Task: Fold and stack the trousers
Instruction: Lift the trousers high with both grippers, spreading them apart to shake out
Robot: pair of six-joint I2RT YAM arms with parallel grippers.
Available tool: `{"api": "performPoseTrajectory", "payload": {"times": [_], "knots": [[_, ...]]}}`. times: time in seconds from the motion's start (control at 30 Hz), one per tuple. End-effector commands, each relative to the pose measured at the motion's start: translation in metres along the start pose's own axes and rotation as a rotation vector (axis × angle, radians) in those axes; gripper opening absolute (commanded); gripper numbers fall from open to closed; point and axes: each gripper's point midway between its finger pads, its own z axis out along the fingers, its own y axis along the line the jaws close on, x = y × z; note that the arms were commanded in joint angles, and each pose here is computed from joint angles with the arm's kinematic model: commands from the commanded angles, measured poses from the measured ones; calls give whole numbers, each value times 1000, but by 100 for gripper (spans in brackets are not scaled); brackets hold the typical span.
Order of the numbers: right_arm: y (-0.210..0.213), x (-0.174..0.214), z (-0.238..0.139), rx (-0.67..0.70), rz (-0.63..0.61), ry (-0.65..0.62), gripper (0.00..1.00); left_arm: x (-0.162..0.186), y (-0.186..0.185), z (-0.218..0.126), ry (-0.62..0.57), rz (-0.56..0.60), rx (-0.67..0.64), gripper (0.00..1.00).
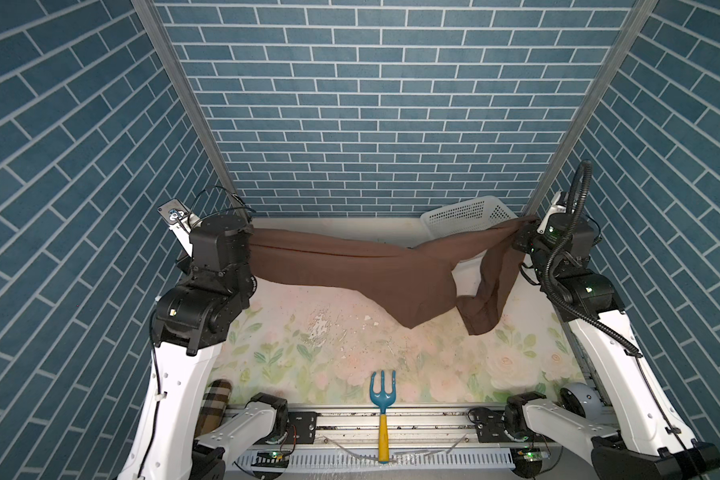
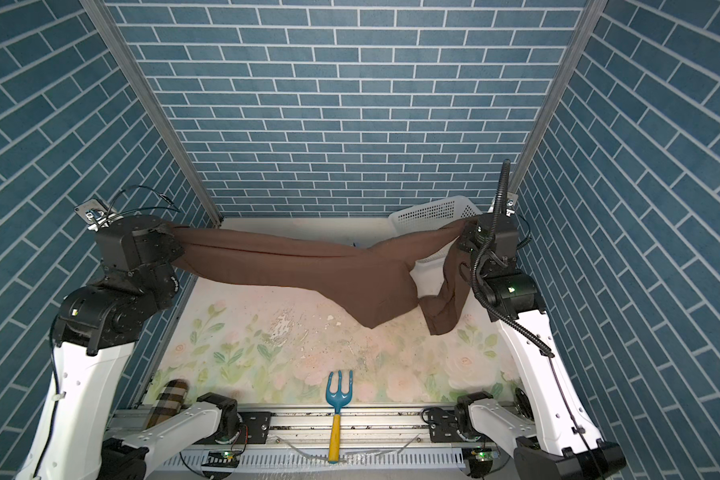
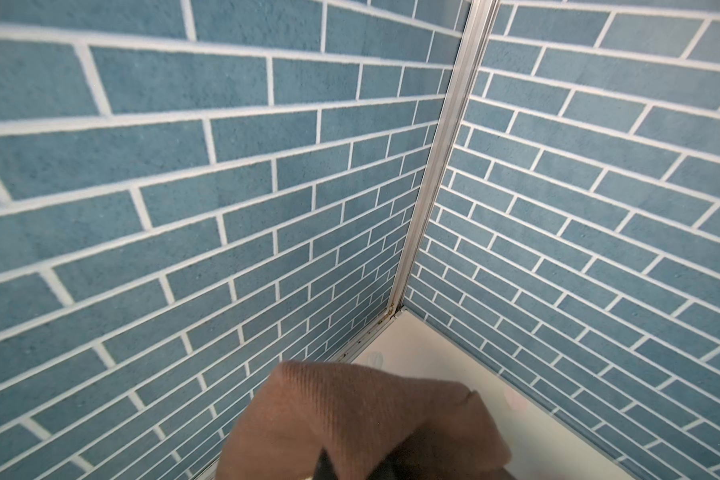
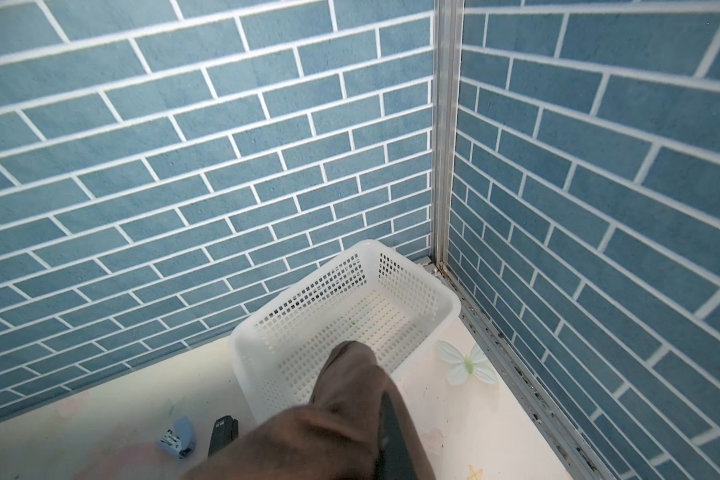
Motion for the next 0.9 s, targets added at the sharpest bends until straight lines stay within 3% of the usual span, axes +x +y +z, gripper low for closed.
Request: {"api": "performPoseTrajectory", "payload": {"times": [0.0, 0.13, 0.23, 0.37, 0.47, 0.7, 0.87], "knots": [[12, -37, -8, -65, 44, -69, 0, -1, -7, 15, 11, 27, -18, 2], [40, -31, 0, -188, 61, -2, 0, -4, -15, 31, 108, 11, -11, 0], [66, -21, 4, -318, 103, 52, 0, -3, -33, 31, 140, -11, 93, 0], [118, -11, 8, -525, 144, 138, 0, 20, -69, 21, 244, -62, 319, 0], [183, 5, -2, -739, 114, 234, 0, 27, -103, 1, 305, -136, 546, 0], [328, 27, -52, -1139, 72, 377, 0, -62, -109, -45, 131, -240, 704, 0], [399, -1, -118, -1507, 90, 431, 0, -105, -112, -66, 18, -294, 788, 2]]}}
